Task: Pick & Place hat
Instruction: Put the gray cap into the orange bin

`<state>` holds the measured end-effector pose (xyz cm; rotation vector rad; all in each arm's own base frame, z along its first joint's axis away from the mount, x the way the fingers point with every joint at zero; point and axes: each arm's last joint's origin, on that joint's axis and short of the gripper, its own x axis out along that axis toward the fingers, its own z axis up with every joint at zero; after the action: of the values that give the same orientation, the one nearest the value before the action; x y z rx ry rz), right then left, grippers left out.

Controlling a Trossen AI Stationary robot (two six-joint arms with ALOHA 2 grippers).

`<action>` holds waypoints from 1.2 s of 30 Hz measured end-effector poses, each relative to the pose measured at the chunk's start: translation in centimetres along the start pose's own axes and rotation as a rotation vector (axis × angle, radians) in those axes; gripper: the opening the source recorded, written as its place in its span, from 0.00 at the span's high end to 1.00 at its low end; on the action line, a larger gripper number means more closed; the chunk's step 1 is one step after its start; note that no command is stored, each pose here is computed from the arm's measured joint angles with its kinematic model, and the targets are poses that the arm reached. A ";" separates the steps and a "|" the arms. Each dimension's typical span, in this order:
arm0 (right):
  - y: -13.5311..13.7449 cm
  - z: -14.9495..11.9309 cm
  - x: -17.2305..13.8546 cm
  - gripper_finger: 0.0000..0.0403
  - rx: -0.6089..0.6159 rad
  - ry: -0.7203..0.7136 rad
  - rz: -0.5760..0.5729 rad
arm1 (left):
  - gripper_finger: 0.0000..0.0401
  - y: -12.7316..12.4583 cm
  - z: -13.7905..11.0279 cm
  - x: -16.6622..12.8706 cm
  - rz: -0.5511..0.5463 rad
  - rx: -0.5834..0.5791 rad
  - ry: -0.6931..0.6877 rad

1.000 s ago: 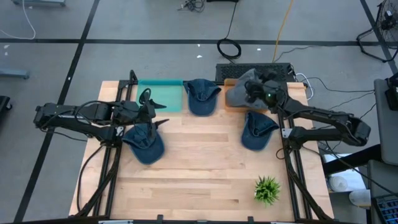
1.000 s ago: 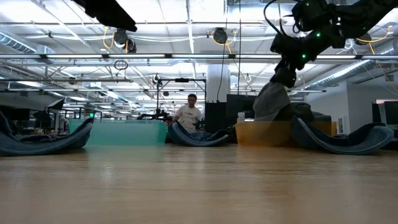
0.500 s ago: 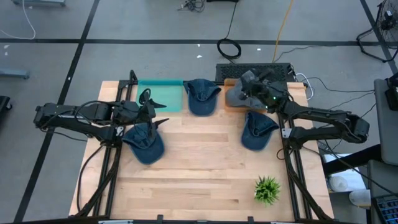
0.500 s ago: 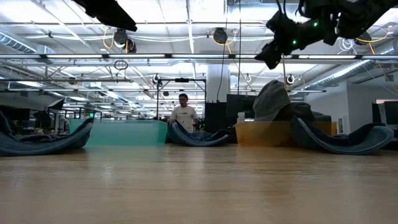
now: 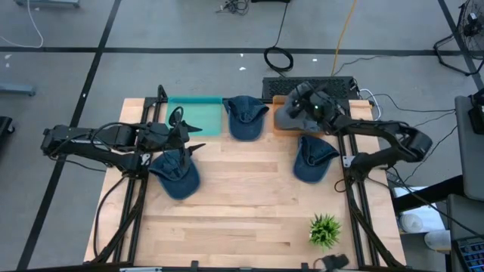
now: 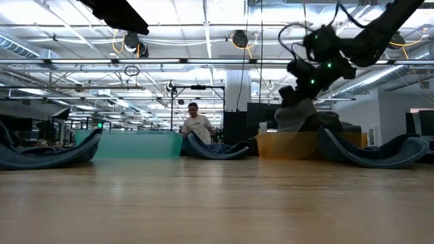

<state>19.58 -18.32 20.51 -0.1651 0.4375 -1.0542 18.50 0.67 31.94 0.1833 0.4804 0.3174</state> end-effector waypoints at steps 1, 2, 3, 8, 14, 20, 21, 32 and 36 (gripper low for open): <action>0.3 -0.5 0.2 0.48 -0.001 0.029 0.056 | 0.38 0.0 0.0 0.0 0.000 0.000 0.000; 0.6 -1.0 0.3 0.48 -0.011 0.060 0.109 | 0.38 0.0 0.0 0.0 0.000 0.000 0.000; 1.0 -1.5 0.4 0.48 -0.023 0.093 0.155 | 0.38 0.0 0.0 0.0 -0.001 0.000 0.000; 1.9 -2.4 0.3 0.48 -0.124 0.160 0.222 | 0.39 0.0 0.0 0.0 -0.001 0.010 0.000; 1.9 -2.2 -0.1 0.48 -0.200 0.163 0.252 | 0.38 0.0 -0.1 0.0 -0.003 0.009 0.006; 1.8 -1.6 -0.1 0.48 -0.233 0.105 0.194 | 0.38 0.0 -0.3 0.0 -0.005 0.019 0.033; 1.8 -1.0 -0.3 0.48 -0.220 0.063 0.153 | 0.38 0.0 -0.4 0.0 -0.005 0.020 0.034; 1.8 3.5 -4.4 0.48 -0.144 -0.221 0.196 | 0.37 -0.1 -0.9 0.0 -0.009 0.016 0.089; 2.4 3.1 -4.5 0.48 -0.082 -0.194 0.325 | 0.38 -0.1 -0.8 0.0 -0.008 0.015 0.080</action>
<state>20.94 -13.42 23.70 -0.2582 0.3190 -0.6941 18.09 0.67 31.23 0.1836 0.5630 0.3141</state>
